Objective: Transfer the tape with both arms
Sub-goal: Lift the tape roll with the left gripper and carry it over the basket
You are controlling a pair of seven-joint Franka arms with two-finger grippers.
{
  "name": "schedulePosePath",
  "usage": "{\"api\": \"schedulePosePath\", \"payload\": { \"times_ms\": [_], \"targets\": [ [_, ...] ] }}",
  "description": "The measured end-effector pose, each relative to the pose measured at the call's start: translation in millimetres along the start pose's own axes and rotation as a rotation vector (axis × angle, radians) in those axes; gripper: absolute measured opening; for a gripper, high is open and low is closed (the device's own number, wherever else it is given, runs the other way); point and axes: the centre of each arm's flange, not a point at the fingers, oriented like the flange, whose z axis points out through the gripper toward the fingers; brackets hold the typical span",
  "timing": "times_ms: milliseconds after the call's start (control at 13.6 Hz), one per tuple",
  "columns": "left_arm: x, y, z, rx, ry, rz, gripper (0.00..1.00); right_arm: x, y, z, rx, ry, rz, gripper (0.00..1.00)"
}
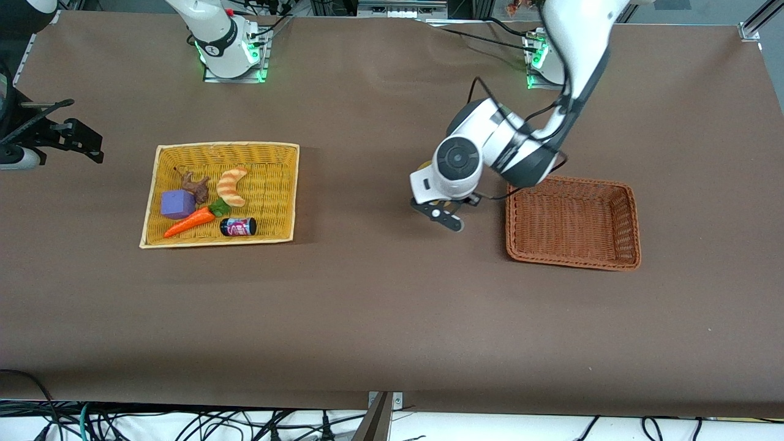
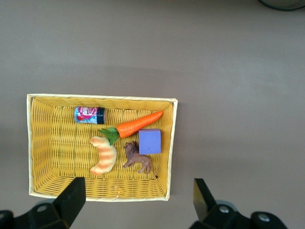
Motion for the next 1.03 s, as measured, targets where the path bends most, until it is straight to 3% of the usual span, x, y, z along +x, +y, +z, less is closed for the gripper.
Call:
{"api": "schedulePosePath", "payload": {
  "times_ms": [147,294,587,734,1028],
  "targets": [
    [-25.5,-39.9,-39.4,0.102,-0.046,-0.061,0.22,0.1,-0.3,-0.1,0.0,0.0,-0.001,1.0],
    [-38.5,-100.8,-59.9,0.146,-0.073,-0.157,0.22,0.1,-0.5,-0.1,0.0,0.0,-0.001,1.0],
    [-58.9,-265.0,-26.0,0.069,-0.151,-0.387,0.22,0.3,-0.8,0.1,0.0,0.0,-0.001,1.0],
    [-66.5,-333.2,10.0,0.013,-0.153,-0.439,0.22,0.3,-0.7,0.2,0.0,0.0,-0.001,1.0],
    [-53.5,-354.6,100.4,-0.025,-0.084,-0.441,0.22,0.4,-0.7,0.3,0.0,0.0,-0.001,1.0]
  ]
}}
